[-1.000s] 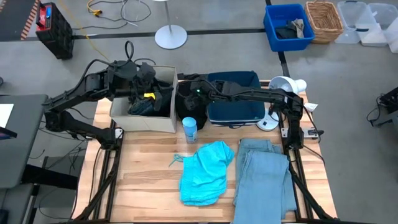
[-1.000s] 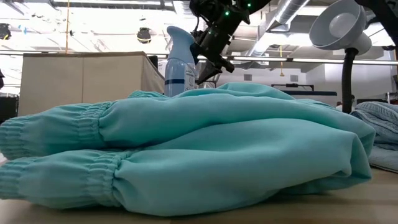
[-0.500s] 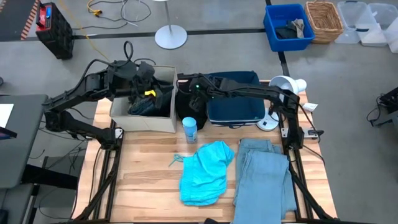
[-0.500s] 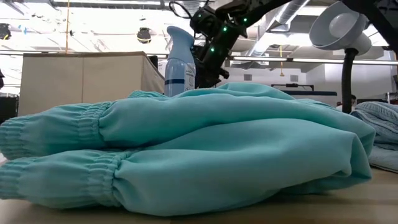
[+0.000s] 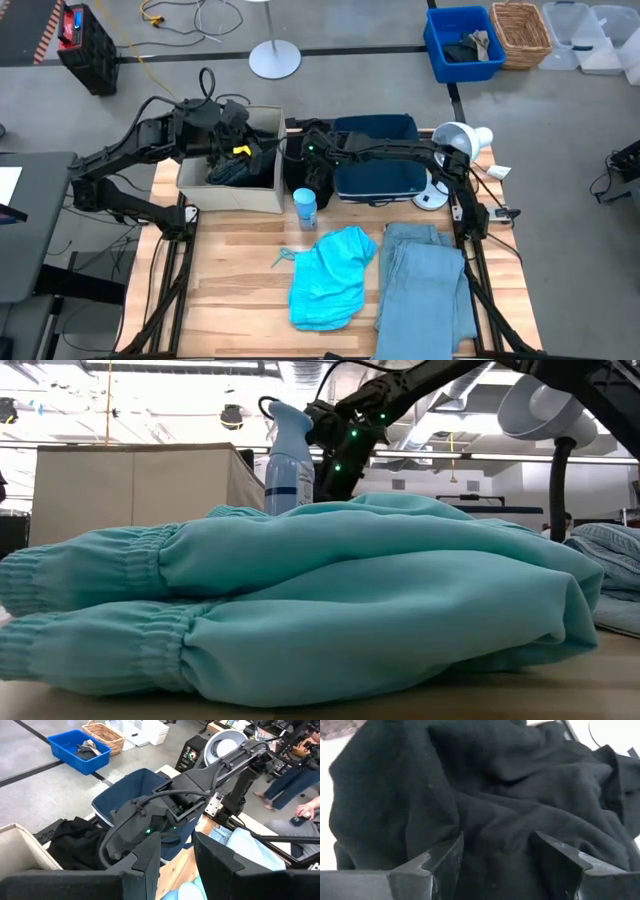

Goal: Sort clothes
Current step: Put the black shirt into the laundry organizer

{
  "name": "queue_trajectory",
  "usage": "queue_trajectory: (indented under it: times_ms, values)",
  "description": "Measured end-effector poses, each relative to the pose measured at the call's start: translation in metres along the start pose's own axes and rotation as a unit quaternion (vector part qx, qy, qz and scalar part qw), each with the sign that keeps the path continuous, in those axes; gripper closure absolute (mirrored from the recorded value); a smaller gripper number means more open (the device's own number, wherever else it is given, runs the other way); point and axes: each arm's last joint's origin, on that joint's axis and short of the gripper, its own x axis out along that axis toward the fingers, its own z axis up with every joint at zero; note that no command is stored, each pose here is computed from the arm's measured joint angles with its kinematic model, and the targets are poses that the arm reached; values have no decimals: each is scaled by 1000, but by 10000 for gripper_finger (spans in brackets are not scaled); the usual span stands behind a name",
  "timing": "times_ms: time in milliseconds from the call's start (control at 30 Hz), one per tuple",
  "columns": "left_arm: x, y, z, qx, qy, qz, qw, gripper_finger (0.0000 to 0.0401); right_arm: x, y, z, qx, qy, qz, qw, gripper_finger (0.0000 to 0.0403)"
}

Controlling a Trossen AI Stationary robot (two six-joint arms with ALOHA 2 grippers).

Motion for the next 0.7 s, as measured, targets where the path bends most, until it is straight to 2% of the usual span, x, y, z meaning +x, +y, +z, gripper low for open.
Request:
queue_trajectory:
  times_ms: [300,500,700]
  values:
    - [0,0,0,0,0,0,1000,287,6,3,-2,-26,7,7,1000,145]
    - [0,0,0,4,0,-1,1000,287,9,7,-4,-88,8,29,996,148]
    - [0,0,0,8,0,-1,1000,287,10,5,-5,-95,14,50,994,156]
